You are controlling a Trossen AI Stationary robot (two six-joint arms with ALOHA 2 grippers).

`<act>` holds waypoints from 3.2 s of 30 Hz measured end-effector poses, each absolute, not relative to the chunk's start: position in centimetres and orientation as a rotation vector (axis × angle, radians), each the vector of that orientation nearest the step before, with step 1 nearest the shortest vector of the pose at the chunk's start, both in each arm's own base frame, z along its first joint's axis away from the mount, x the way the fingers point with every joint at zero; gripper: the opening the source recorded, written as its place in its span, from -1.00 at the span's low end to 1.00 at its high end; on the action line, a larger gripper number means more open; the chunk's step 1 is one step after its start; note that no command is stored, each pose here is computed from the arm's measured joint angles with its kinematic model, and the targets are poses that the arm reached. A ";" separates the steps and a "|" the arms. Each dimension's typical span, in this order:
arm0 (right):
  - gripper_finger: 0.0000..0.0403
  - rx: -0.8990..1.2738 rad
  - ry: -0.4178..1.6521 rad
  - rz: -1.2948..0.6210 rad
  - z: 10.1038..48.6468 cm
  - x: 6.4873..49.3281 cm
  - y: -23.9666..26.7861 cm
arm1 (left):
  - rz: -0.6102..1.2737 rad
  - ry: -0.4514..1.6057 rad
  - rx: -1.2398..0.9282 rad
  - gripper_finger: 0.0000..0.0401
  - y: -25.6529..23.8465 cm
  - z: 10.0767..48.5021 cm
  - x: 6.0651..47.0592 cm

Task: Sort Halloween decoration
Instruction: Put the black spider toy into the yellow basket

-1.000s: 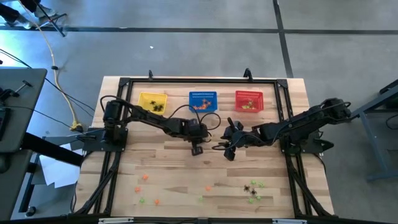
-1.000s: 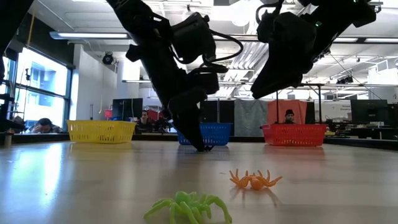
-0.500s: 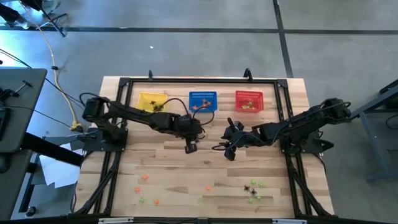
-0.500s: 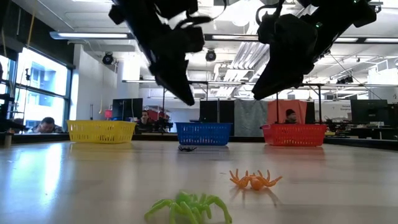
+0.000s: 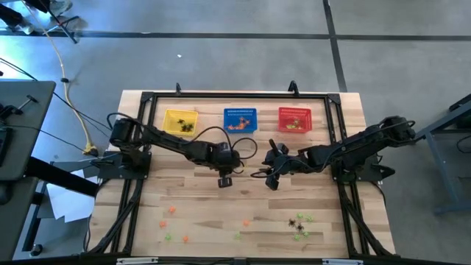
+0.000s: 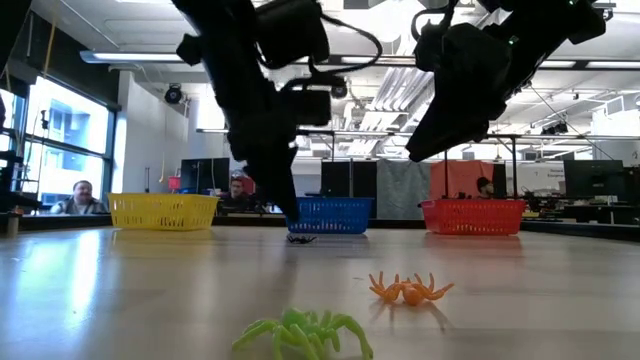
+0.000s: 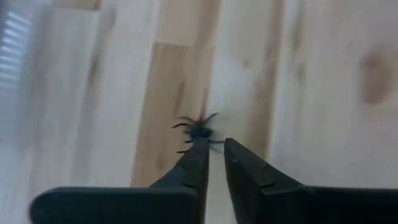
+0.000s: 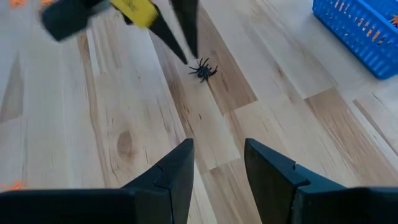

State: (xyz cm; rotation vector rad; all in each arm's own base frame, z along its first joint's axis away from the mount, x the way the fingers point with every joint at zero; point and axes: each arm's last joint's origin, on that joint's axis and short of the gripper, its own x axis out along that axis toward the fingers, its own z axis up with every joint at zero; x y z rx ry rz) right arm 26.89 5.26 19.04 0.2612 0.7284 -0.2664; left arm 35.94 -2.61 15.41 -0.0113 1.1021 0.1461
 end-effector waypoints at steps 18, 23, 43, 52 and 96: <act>-0.32 0.263 0.734 -0.265 19.0 26.9 5.2 | 0.144 1.105 0.086 -0.13 -2.3 13.8 36.7; -0.32 0.262 0.737 -0.265 19.0 26.8 5.2 | 0.159 1.150 0.064 -0.13 -1.3 11.9 37.1; -0.32 0.256 0.740 -0.264 19.0 26.8 5.2 | 0.198 1.201 -0.101 -0.97 0.1 10.8 37.0; -0.32 0.254 0.741 -0.263 19.0 26.8 5.2 | 0.198 1.159 -0.114 -1.00 0.1 12.7 36.5; -0.32 0.259 0.744 -0.267 18.9 26.8 5.2 | 0.802 1.206 -0.221 -1.00 15.5 27.9 19.8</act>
